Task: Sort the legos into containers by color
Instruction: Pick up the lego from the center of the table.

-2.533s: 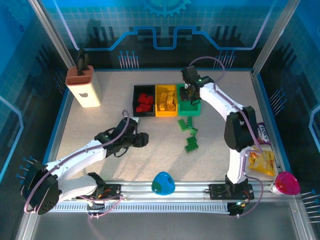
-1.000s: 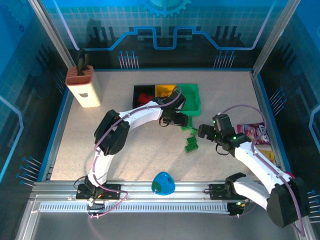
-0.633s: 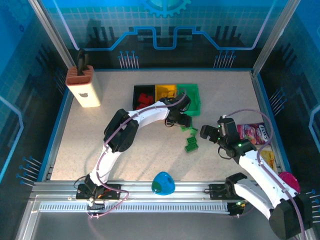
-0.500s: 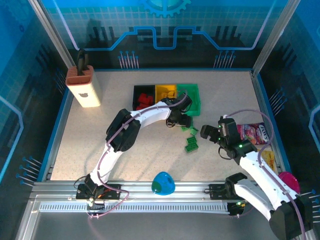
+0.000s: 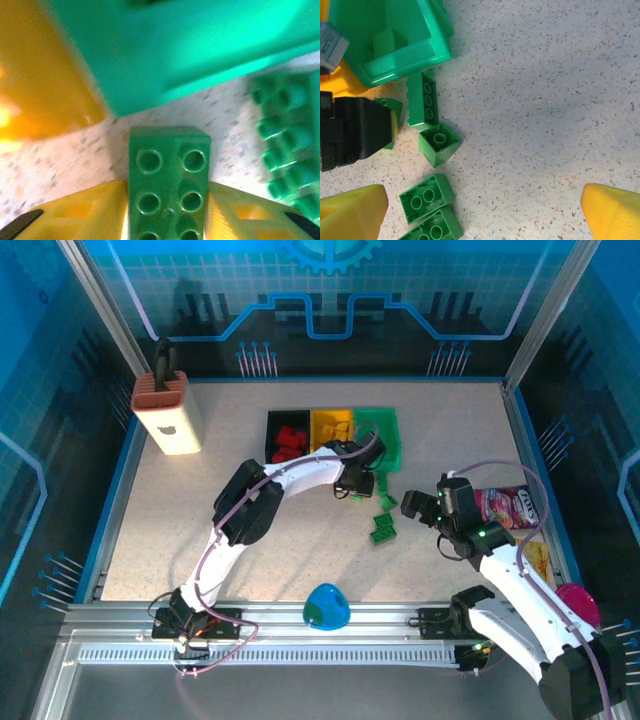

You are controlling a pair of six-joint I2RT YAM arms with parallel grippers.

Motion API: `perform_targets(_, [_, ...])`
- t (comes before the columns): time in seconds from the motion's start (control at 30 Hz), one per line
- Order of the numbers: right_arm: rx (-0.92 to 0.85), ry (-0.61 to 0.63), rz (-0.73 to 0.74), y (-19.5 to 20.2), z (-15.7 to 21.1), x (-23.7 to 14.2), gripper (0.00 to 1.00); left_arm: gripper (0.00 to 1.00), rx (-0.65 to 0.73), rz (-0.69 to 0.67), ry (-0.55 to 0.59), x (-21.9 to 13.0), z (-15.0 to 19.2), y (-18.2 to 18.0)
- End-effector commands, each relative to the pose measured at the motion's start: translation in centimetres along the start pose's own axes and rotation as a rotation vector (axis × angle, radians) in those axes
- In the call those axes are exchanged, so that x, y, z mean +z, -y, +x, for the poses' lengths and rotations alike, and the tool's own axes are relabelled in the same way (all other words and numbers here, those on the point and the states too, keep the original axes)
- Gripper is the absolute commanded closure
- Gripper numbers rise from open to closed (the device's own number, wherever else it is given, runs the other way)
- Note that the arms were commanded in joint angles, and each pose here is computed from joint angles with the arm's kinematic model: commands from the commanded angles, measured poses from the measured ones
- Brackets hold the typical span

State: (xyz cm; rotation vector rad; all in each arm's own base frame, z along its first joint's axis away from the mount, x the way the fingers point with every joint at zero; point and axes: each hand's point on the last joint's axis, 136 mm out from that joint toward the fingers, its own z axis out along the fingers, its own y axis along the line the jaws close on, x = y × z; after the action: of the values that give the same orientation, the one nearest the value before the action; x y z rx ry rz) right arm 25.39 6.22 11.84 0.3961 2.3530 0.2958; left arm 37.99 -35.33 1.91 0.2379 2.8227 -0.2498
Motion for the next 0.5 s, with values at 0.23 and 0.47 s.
perform_targets(0.23, [0.037,-0.009,-0.007,0.5,0.7,0.3,0.00,0.71,0.018,-0.024,0.026,-5.0,1.8,-1.6])
perform_targets(0.47, [0.055,-0.049,-0.025,0.6,2.3,0.9,0.00,0.70,0.066,0.060,0.179,-10.5,-2.2,0.6])
